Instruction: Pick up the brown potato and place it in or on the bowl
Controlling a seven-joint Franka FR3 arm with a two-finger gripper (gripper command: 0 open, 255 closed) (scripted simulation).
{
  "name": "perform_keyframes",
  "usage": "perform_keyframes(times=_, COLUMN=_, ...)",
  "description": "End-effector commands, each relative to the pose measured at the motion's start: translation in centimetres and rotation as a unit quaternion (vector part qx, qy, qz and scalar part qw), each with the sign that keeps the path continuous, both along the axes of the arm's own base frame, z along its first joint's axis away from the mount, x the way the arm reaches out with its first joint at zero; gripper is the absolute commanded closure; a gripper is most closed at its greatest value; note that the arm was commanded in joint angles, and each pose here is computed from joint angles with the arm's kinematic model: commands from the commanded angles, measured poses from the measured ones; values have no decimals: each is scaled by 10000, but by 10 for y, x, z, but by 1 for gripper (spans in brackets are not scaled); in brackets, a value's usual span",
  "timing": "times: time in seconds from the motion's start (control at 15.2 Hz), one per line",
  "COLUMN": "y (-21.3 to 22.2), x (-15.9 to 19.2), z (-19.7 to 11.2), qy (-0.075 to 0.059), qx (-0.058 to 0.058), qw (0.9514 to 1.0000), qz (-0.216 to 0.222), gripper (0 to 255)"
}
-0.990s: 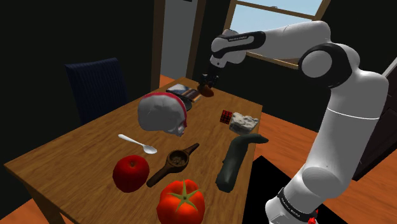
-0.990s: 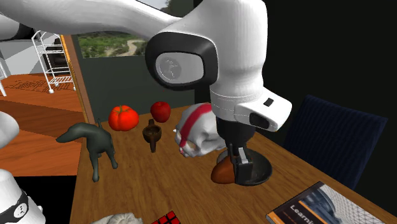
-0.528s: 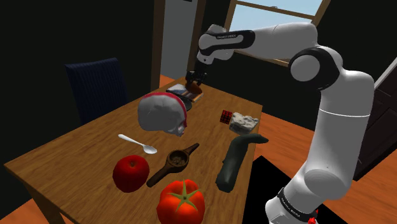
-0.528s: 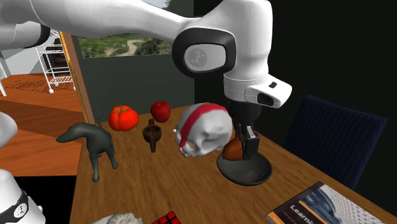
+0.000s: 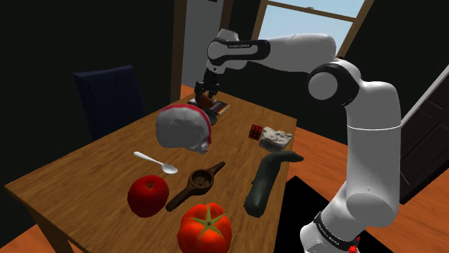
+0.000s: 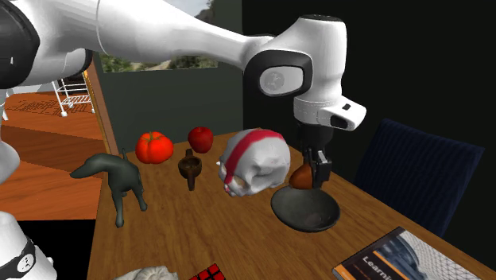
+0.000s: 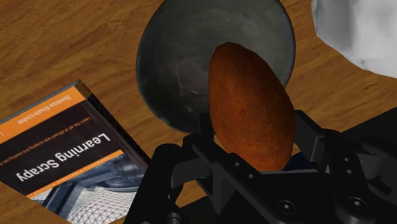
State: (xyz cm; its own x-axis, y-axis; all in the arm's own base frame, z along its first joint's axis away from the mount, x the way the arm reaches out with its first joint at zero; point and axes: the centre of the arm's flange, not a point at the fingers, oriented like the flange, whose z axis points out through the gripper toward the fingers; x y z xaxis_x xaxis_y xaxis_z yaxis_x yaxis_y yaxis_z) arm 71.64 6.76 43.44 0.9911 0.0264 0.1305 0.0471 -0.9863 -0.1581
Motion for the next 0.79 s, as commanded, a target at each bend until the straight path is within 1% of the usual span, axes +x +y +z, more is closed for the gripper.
perform_keyframes(times=0.0, y=1, x=1, z=-9, qy=-1, qx=0, qw=10000, qz=-3, gripper=255)
perform_keyframes(times=0.59, y=1, x=1, z=-57, qy=-1, qx=0, qw=10000, qz=-3, gripper=255)
perform_keyframes(times=0.73, y=1, x=1, z=-57, qy=-1, qx=0, qw=10000, qz=-3, gripper=255)
